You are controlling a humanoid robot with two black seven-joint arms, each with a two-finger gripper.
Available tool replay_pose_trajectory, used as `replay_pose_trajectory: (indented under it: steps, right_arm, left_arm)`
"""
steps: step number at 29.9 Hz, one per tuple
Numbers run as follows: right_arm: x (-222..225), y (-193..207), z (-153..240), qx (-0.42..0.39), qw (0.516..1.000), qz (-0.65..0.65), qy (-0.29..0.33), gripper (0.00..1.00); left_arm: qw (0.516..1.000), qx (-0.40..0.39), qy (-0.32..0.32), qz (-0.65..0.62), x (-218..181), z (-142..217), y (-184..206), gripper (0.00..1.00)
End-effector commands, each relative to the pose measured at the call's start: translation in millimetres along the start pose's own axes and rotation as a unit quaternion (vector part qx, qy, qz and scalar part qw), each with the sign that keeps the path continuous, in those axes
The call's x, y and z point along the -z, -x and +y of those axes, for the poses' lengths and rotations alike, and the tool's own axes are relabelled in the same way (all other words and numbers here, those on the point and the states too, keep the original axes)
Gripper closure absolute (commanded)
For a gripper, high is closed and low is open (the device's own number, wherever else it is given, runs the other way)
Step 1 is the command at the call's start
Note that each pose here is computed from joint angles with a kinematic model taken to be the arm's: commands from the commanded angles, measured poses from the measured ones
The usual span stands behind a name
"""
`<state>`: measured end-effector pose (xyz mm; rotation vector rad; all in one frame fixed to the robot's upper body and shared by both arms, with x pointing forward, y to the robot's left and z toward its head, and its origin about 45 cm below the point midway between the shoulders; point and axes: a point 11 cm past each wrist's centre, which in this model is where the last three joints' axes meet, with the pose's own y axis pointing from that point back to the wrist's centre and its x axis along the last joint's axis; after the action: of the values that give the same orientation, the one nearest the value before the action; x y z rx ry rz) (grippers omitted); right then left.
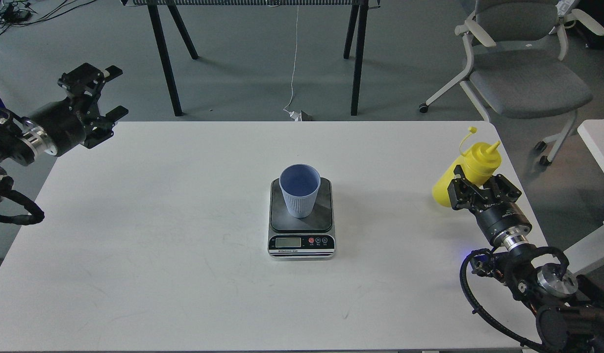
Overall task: Pour seasoning into cup on scale with both arms
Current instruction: 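Carry the bottle back upright and lower it to its spot, then open the right gripper and release the yellow bottle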
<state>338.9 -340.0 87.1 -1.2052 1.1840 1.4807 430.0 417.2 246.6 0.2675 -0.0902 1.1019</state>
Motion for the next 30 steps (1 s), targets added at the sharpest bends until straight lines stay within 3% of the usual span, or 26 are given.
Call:
replay_pose_trajectory:
  steps: [1, 10, 18, 30]
  right_arm:
    - [-6, -10, 0, -0.011, 1.0, -0.001, 0.002, 0.92]
    - [-12, -14, 2, -0.017, 1.0, 0.013, 0.015, 0.88]
    - [-13, -16, 4, -0.021, 0.999, 0.028, 0.022, 0.69]
    - [-12, -28, 16, -0.037, 0.999, 0.028, 0.021, 0.55]
  left_arm:
    - [1.0, 0.0, 0.0, 0.0, 0, 0, 0, 0.01]
    - [1.0, 0.0, 0.0, 0.0, 0, 0, 0, 0.01]
    - [1.0, -0.002, 0.0, -0.002, -1, 1, -2, 0.01]
    - [1.0, -0.003, -0.001, -0.002, -1, 2, -3, 0.01]
